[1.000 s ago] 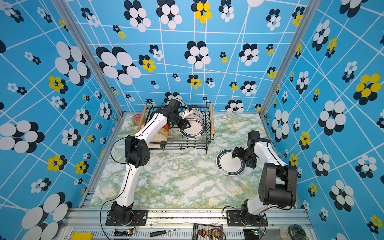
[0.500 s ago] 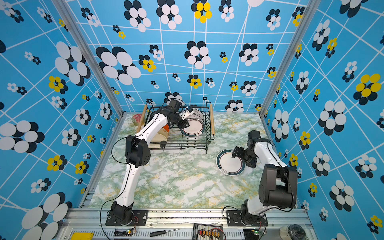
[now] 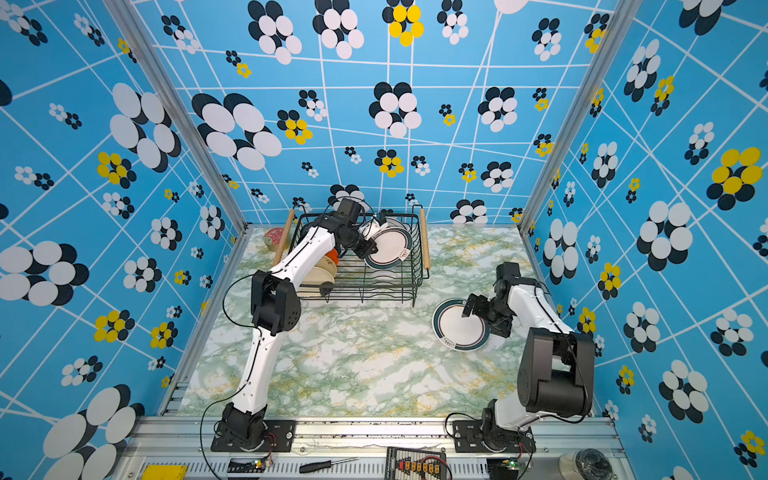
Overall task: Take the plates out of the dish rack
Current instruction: 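Lift the red-ringed plate in the rack with the left gripper while the right approaches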
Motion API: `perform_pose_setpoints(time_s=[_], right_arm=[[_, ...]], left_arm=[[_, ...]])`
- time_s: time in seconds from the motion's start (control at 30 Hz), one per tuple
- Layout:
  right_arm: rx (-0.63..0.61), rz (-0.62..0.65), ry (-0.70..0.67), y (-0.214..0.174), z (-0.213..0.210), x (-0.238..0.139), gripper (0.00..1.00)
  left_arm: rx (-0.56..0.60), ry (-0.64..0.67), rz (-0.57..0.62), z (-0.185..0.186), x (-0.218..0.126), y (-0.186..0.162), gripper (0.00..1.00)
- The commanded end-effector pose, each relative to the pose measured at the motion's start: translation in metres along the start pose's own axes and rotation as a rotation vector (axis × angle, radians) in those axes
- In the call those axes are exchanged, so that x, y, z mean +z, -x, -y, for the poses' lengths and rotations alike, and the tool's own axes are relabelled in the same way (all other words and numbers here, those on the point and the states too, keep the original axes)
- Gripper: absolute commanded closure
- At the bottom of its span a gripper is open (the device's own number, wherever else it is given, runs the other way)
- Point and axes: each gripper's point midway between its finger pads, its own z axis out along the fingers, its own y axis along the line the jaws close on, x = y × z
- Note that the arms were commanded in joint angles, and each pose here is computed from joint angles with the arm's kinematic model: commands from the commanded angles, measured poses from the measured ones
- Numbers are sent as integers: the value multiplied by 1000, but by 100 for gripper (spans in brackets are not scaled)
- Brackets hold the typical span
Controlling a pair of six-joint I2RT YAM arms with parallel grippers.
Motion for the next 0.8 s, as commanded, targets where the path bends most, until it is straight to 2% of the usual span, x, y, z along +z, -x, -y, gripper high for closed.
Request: perform_pose_setpoints(time_s=[0.0,0.43,0.77], right_arm=[[2,-5,21,-4,-3,-1,1],[1,11,66,4,-13,-3,1],[-23,73,81,21,-23,-26,1]], left_arm=[[-43,-31,-69,13,-7,-13,91],[-33,-27,-65,26,-43,-5,99],[-47,-29,-36,44,-83,4,100]])
